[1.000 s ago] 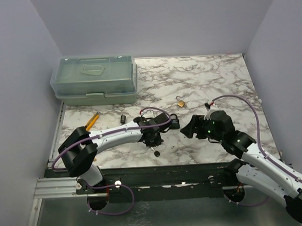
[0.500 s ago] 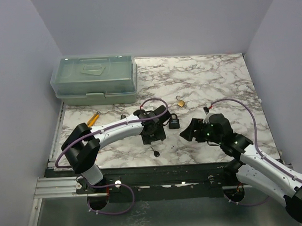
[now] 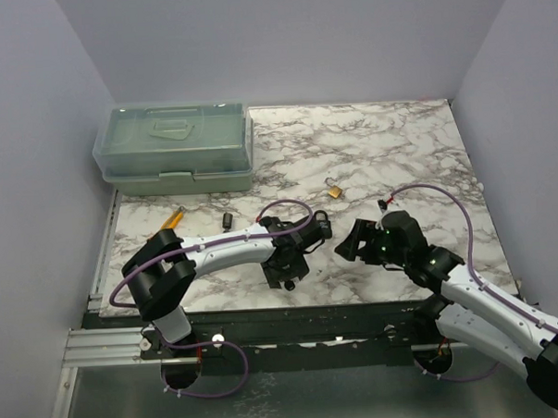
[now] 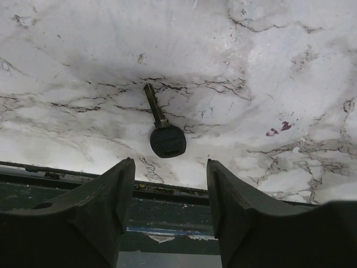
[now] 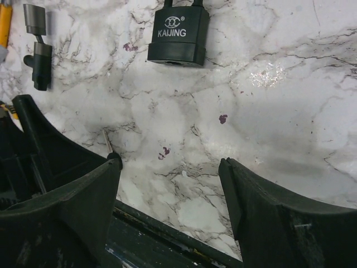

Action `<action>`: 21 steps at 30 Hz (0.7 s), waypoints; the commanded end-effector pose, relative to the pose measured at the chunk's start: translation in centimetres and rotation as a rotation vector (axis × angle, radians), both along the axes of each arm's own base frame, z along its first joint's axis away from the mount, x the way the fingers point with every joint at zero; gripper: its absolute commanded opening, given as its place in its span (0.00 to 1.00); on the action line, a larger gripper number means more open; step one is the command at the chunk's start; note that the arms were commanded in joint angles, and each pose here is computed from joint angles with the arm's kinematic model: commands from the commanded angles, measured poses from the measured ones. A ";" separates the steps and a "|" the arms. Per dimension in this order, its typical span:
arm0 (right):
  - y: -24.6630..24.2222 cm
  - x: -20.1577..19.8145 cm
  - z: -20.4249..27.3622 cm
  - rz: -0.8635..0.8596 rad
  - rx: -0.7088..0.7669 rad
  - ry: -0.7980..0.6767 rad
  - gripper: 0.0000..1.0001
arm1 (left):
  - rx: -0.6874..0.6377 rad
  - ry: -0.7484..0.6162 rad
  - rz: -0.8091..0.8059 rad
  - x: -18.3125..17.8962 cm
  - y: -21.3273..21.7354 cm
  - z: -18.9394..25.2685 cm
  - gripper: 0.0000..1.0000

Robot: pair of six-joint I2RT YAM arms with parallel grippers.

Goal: Unlock with the key

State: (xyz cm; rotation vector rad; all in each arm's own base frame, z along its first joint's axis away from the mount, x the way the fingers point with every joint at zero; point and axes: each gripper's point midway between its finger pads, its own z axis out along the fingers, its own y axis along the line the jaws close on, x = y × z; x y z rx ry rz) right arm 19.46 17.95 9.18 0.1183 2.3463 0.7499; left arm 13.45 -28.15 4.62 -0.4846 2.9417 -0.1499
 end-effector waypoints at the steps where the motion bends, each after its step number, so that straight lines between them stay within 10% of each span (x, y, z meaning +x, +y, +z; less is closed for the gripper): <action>1: -0.5 0.0 1.0 -0.025 -0.001 -0.028 0.79 | 0.048 0.015 0.113 -0.3 0.6 -1.4 0.57; 21: -0.7 -0.2 0.8 -0.030 0.004 -0.024 0.79 | 0.097 0.003 0.150 -0.2 0.7 -4.2 0.40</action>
